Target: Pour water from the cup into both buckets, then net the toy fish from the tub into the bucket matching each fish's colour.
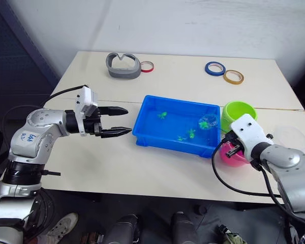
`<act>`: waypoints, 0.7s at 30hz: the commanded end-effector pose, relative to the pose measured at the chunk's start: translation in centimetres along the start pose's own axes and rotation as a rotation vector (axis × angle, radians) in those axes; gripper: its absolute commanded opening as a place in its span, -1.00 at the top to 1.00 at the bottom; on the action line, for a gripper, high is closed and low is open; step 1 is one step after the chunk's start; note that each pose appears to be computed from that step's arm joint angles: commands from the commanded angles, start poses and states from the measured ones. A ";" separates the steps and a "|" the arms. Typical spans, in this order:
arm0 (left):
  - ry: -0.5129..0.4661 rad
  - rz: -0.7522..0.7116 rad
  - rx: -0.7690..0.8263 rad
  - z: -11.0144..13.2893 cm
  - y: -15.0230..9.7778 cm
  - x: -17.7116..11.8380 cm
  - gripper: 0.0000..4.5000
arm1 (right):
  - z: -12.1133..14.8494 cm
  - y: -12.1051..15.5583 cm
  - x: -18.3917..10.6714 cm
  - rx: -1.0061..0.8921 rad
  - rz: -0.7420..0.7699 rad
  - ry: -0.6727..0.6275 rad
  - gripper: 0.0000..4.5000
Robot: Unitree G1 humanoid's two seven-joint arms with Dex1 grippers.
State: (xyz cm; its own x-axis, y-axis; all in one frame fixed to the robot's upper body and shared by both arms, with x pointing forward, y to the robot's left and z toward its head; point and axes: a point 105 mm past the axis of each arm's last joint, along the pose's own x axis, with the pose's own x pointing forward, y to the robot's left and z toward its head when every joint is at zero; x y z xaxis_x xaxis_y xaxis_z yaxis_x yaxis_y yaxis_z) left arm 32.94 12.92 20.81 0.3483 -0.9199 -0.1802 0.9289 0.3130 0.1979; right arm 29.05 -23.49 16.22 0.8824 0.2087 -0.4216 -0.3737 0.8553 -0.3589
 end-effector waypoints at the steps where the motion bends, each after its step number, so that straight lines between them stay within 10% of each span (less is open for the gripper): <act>1: -0.088 0.028 0.007 2.0 0.5 -0.6 -0.71 | 0.8 0.6 -0.7 0.080 0.047 -0.055 1.00; 21: -0.065 0.025 0.045 1.6 0.5 -0.8 -0.71 | 3.2 1.8 -1.5 0.155 0.132 -0.188 1.00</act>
State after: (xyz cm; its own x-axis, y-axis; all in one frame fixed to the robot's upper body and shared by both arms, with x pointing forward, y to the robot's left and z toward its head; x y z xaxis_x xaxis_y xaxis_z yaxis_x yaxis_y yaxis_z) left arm 33.07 13.21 21.75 0.3576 -0.9256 -0.1237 0.9218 0.3286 0.2058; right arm 28.19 -20.67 16.86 0.8439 0.3987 -0.3591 -0.4672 0.8751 -0.1263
